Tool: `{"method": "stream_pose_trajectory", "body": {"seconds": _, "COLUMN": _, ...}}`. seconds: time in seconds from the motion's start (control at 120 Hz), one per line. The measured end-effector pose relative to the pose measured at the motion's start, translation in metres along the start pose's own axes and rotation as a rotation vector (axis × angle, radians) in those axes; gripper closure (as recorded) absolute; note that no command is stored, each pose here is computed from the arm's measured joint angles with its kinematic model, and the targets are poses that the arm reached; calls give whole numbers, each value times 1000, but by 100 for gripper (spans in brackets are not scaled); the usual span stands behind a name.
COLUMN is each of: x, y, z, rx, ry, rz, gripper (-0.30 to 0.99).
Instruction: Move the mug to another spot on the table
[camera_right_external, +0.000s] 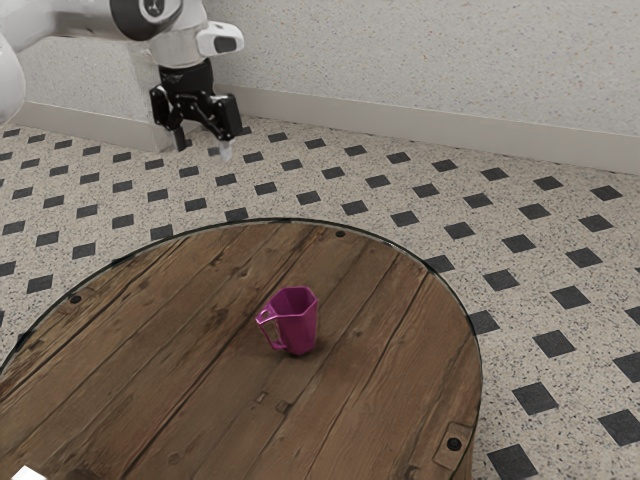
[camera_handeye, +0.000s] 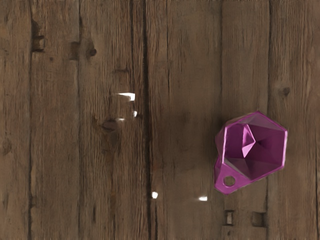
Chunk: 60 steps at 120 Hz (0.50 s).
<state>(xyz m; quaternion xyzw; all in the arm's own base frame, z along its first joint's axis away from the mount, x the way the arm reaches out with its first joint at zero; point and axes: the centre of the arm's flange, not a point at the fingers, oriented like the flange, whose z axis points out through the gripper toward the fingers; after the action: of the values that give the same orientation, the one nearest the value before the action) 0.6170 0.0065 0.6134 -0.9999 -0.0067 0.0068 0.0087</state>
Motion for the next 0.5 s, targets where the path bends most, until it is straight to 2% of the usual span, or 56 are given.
{"method": "stream_pose_trajectory", "body": {"seconds": 0.15, "x": -10, "y": -4, "z": 10, "rx": 7, "ry": -20, "rz": -3, "gripper": 0}}
{"method": "stream_pose_trajectory", "body": {"seconds": 0.275, "x": -59, "y": -11, "z": 86, "rx": -21, "ry": -80, "rz": 72, "gripper": 0}}
{"method": "stream_pose_trajectory", "body": {"seconds": 0.392, "x": -99, "y": -5, "z": 139, "rx": -4, "ry": -74, "rz": 264, "gripper": 0}}
{"method": "stream_pose_trajectory", "body": {"seconds": 0.5, "x": -124, "y": 42, "z": 182, "rx": -77, "ry": -61, "rz": 467, "gripper": 0}}
